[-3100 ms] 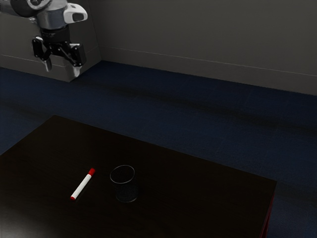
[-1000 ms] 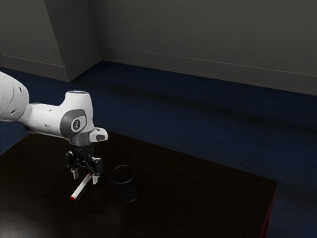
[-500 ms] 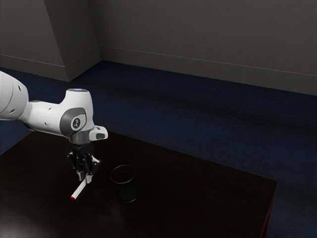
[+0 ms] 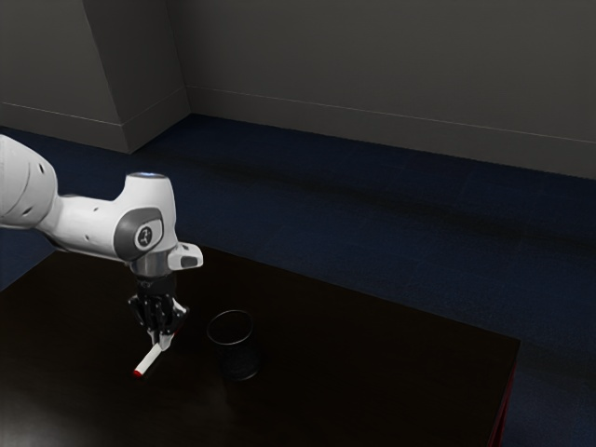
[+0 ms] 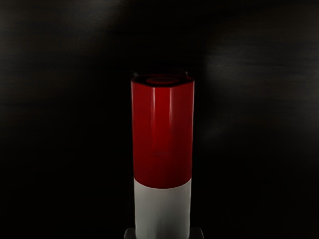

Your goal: Put the marker into the pen holder.

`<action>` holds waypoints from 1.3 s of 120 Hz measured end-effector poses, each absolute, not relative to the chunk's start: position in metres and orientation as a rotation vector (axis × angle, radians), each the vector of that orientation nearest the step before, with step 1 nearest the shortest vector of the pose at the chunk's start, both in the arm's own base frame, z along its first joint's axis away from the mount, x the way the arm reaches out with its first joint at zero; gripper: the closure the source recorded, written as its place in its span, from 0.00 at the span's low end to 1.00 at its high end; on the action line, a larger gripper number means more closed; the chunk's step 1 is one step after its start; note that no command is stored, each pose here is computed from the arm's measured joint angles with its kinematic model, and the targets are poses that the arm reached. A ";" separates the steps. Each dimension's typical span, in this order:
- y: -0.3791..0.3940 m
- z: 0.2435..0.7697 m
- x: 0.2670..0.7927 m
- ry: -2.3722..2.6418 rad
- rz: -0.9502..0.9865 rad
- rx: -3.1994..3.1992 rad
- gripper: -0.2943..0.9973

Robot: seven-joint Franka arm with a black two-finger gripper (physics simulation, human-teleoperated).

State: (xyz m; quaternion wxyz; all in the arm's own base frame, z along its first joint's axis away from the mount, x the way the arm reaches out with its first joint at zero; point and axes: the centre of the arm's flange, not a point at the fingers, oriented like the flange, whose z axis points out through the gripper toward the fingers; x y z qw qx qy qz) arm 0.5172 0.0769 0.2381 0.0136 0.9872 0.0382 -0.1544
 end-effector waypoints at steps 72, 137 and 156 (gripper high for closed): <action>-0.081 0.450 0.471 -0.430 0.769 3.237 0.84; -0.117 0.414 0.440 0.071 0.877 3.148 0.83; -0.115 0.403 0.446 0.079 0.884 3.165 0.82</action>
